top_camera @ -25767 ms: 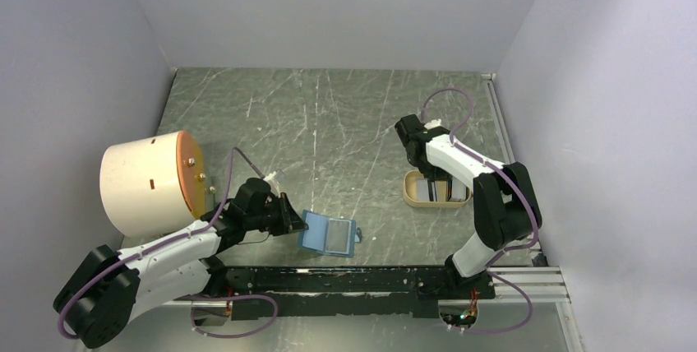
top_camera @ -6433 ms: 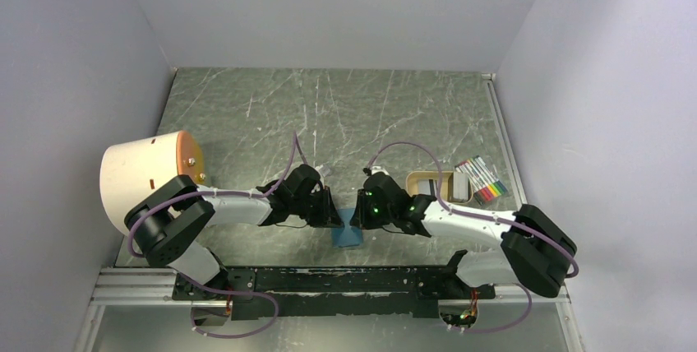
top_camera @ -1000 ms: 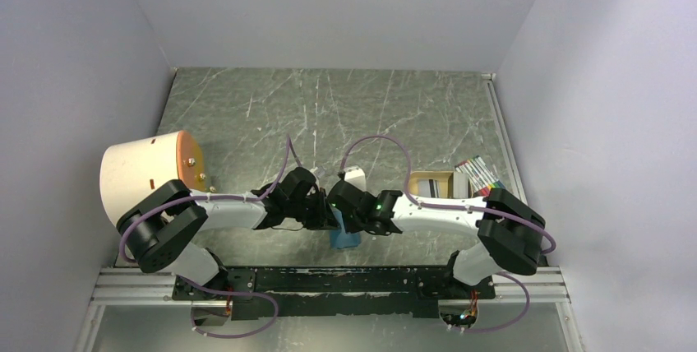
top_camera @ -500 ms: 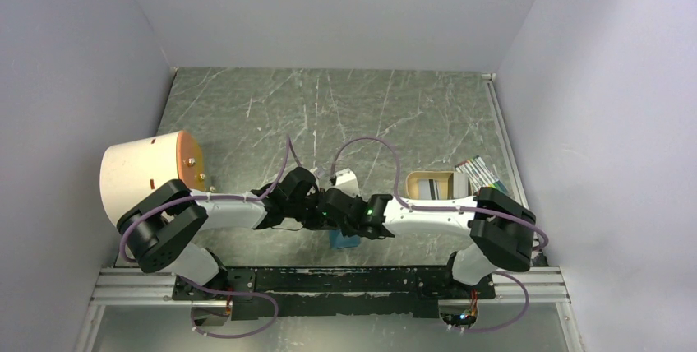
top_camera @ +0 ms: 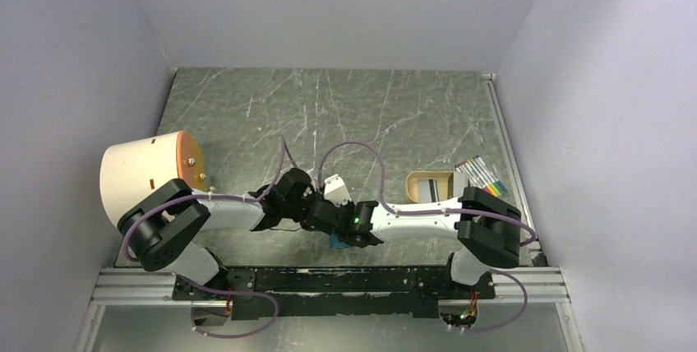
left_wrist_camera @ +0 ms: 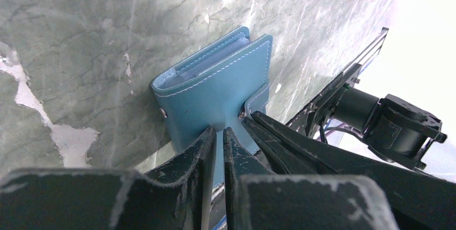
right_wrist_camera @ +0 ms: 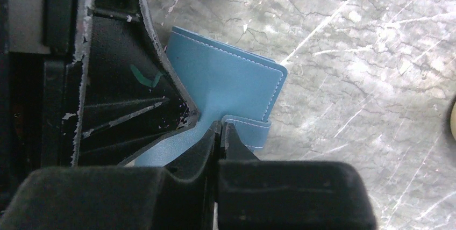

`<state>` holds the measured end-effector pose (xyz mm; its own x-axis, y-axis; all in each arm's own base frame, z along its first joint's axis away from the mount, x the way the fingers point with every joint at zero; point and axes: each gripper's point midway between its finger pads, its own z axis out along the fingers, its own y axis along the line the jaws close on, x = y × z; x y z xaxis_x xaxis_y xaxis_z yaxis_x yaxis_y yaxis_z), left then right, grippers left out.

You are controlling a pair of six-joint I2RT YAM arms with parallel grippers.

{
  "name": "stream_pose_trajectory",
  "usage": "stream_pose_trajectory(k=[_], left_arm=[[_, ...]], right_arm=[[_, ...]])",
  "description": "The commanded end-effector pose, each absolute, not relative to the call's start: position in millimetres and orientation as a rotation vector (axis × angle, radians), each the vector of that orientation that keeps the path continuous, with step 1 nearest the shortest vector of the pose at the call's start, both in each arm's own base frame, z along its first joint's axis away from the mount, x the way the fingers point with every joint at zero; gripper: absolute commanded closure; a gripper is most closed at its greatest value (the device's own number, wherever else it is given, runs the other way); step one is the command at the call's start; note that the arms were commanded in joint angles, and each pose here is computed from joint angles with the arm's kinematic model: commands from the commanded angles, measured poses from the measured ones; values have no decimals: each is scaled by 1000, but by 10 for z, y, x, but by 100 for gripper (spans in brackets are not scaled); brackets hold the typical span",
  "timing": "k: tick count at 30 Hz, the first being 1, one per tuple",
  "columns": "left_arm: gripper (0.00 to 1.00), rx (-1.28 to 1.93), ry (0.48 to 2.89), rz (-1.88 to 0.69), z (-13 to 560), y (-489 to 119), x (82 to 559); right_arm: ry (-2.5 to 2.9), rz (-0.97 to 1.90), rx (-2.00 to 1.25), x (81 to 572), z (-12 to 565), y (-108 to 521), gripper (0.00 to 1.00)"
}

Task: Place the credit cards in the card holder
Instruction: Close the card holder at the center of the board.

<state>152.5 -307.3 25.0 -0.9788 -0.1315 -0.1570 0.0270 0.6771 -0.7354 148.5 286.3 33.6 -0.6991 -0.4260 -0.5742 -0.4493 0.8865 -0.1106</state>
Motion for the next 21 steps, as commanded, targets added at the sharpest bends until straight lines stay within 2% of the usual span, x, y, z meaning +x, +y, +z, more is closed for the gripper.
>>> stream_pose_trajectory(k=[1,21], left_arm=[[82,-125,2767,-1125,28,-2942,1429],[85,-184,2789,-1158,-52,-2884,1391]], right_arm=[[2541,177,-704,1156,112,3096,100],[2612,240,-830,952,-199,3154,100]])
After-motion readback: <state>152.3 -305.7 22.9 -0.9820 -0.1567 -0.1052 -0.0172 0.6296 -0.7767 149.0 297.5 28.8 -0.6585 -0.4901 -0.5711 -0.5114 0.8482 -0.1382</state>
